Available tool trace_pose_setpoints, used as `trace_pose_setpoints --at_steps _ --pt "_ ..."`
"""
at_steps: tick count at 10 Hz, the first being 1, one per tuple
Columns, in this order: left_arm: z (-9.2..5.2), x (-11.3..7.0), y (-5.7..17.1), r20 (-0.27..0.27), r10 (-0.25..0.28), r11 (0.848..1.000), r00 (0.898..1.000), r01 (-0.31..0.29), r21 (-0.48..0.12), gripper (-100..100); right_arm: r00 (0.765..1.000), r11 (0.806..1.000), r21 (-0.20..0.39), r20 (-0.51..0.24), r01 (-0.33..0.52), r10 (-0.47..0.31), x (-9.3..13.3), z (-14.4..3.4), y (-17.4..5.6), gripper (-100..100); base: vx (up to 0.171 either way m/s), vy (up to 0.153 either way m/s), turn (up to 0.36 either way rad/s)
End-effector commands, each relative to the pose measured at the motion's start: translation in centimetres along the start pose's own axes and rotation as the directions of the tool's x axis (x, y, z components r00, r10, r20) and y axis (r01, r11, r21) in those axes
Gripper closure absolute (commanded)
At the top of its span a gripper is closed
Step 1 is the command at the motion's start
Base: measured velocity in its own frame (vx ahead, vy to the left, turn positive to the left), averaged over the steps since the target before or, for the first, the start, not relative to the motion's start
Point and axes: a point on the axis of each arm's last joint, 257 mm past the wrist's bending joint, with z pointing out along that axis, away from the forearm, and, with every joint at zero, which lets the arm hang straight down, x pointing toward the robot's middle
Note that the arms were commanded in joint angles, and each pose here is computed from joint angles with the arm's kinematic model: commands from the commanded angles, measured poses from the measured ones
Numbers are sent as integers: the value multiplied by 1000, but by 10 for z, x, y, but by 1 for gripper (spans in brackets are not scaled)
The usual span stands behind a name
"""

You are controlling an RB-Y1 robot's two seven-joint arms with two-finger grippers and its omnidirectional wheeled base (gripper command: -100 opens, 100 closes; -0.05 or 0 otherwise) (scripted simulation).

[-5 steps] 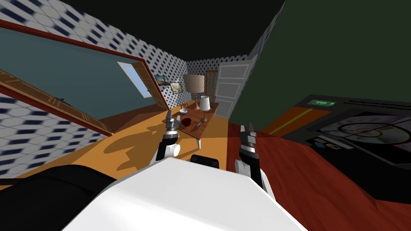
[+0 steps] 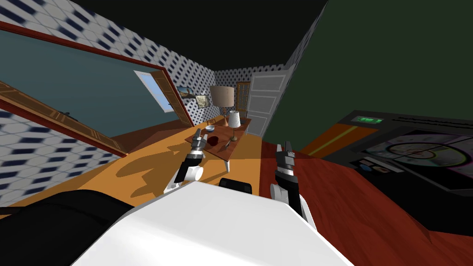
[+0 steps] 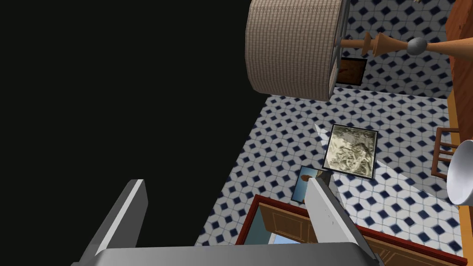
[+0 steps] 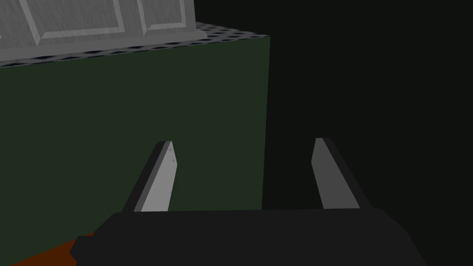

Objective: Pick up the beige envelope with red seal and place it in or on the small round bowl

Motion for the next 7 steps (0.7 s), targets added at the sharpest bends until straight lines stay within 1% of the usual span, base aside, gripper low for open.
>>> trace_pose_setpoints --at_steps 1,2,4,5,7 --pt "0 -7 15 -10 -14 998 1000 13 -56 -100 1000 1000 0 0 0 0 0 0 0 0 38 -91 -4" --pt "-1 -7 18 -11 -14 998 1000 13 -66 -100 1000 1000 0 0 0 0 0 0 0 0 25 -56 4" --pt "-3 -20 38 -3 -44 989 999 43 -142 -100 1000 1000 0 0 0 0 0 0 0 0 21 -74 -9" --pt "-3 -20 41 -3 -44 987 999 43 -153 -100 1000 1000 0 0 0 0 0 0 0 0 22 -71 8" --pt "-7 -35 62 23 -84 970 996 87 -229 -100 1000 1000 0 0 0 0 0 0 0 0 35 -93 -9"
